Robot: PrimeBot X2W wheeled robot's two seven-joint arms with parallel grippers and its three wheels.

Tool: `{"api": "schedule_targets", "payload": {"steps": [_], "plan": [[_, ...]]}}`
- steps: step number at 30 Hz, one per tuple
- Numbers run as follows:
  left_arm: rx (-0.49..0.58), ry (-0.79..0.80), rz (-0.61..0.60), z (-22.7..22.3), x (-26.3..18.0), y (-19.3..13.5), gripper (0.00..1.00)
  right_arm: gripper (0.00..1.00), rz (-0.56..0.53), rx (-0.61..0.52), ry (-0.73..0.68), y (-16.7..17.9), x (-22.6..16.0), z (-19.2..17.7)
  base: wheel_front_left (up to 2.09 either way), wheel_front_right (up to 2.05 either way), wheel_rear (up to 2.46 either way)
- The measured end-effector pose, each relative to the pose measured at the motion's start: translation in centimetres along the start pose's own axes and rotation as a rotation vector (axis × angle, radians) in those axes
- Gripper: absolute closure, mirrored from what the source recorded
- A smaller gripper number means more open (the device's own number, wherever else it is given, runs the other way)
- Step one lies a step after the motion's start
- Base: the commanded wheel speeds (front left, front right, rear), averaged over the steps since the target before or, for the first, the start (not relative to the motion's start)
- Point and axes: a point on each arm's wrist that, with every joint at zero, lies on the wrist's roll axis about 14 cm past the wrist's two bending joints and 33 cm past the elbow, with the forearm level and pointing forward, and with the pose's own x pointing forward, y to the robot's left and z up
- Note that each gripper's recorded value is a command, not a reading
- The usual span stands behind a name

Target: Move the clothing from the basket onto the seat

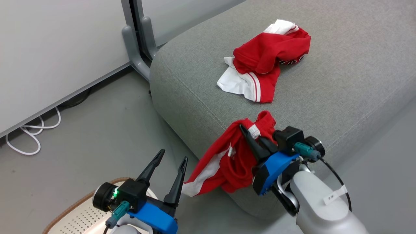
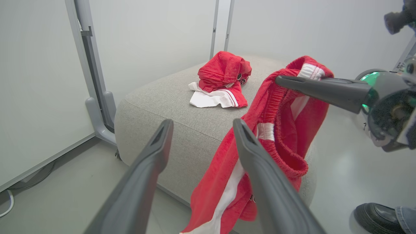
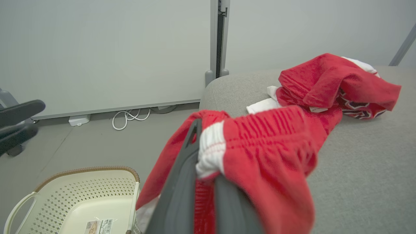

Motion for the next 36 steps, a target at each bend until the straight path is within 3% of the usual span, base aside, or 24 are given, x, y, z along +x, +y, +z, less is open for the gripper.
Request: {"api": "schedule_targets", "payload": {"steps": [7, 13, 18, 27, 31, 36], "plan": [[-0.001, -0.003, 0.001, -0.4, 0.6, 1.3, 0.0, 1.0, -0.029, -0.04, -0.084, -2.0, 2.9, 4.2, 0.0, 0.0, 0.0], [-0.005, -0.014, 0.002, -0.9, 1.5, 3.1, 0.0, 1.0, -0.065, -0.171, -0.163, -4.9, 6.9, 9.7, 0.0, 0.0, 0.0], [0.001, -0.034, -0.01, -1.3, 2.4, 4.7, 0.0, 1.0, -0.117, -0.307, -0.21, -8.9, 9.6, 14.3, 0.0, 0.0, 0.0], [0.014, -0.029, -0.015, -4.1, 3.3, 9.0, 0.0, 1.0, -0.276, -0.426, -0.363, -16.1, 13.1, 22.9, 0.0, 0.0, 0.0], [0.01, -0.027, -0.019, -5.3, 3.7, 10.5, 0.0, 1.0, -0.326, -0.439, -0.354, -17.9, 14.9, 21.8, 0.0, 0.0, 0.0], [-0.002, -0.02, -0.004, -7.0, 3.6, 12.3, 0.0, 1.0, -0.358, -0.426, -0.223, -19.5, 17.3, 15.1, 0.0, 0.0, 0.0]]}}
